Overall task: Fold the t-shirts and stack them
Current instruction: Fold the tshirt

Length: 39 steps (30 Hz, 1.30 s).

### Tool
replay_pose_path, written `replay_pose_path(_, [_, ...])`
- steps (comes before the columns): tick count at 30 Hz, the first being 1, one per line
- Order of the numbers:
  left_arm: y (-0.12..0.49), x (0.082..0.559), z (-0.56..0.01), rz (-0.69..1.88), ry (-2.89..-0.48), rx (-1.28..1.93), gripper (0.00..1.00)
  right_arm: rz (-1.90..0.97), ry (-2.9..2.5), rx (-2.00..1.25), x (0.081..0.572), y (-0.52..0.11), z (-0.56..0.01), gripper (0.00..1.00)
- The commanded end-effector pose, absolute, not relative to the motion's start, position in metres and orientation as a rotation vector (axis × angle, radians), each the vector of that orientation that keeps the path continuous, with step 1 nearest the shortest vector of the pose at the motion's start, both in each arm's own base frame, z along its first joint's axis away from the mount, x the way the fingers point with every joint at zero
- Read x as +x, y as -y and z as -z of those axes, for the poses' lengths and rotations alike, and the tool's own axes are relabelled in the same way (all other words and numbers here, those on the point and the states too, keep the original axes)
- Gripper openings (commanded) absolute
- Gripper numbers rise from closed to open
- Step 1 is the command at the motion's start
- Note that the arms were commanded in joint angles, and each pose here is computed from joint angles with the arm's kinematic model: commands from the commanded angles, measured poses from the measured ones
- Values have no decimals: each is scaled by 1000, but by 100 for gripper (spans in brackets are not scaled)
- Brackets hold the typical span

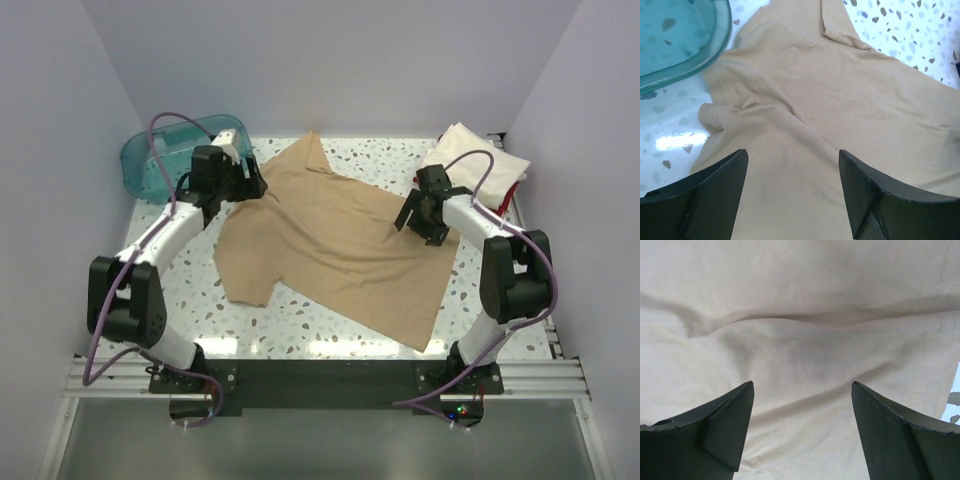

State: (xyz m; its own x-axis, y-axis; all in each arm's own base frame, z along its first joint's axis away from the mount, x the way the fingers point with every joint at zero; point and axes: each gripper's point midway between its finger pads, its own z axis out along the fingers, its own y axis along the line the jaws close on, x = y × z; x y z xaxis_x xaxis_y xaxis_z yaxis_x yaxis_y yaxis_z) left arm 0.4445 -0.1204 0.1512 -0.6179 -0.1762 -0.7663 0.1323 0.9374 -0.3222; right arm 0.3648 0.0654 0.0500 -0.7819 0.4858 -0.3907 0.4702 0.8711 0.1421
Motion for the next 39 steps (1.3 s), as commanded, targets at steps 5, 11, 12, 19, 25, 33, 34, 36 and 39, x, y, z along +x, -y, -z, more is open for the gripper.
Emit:
replay_pose_path(5, [62, 378, -94, 306, -2334, -314, 77, -154, -2543, 479, 374, -117, -94, 80])
replay_pose_path(11, [29, 325, -60, 341, -2411, -525, 76, -217, -2606, 344, 358, -159, -84, 79])
replay_pose_path(12, [27, 319, -57, 338, -2424, -535, 76, -218, -2618, 337, 355, -162, -81, 79])
replay_pose_path(19, [41, 303, -45, 447, -2457, -518, 75, -213, -2637, 311, 342, -168, -77, 79])
replay_pose_path(25, [40, 289, -27, 425, -2531, -563, 68, -203, -2661, 317, 331, -165, -69, 79])
replay_pose_path(33, [42, 281, -19, 428, -2561, -563, 35, -204, -2678, 331, 320, -163, -61, 79])
replay_pose_path(34, [41, 281, -20, 426, -2561, -564, 31, -196, -2685, 335, 317, -161, -58, 79])
replay_pose_path(36, [39, 281, -22, 409, -2560, -566, 14, -183, -2698, 336, 316, -160, -50, 79])
replay_pose_path(39, [34, 283, -35, 375, -2550, -553, 0, -142, -2733, 340, 312, -157, -35, 79])
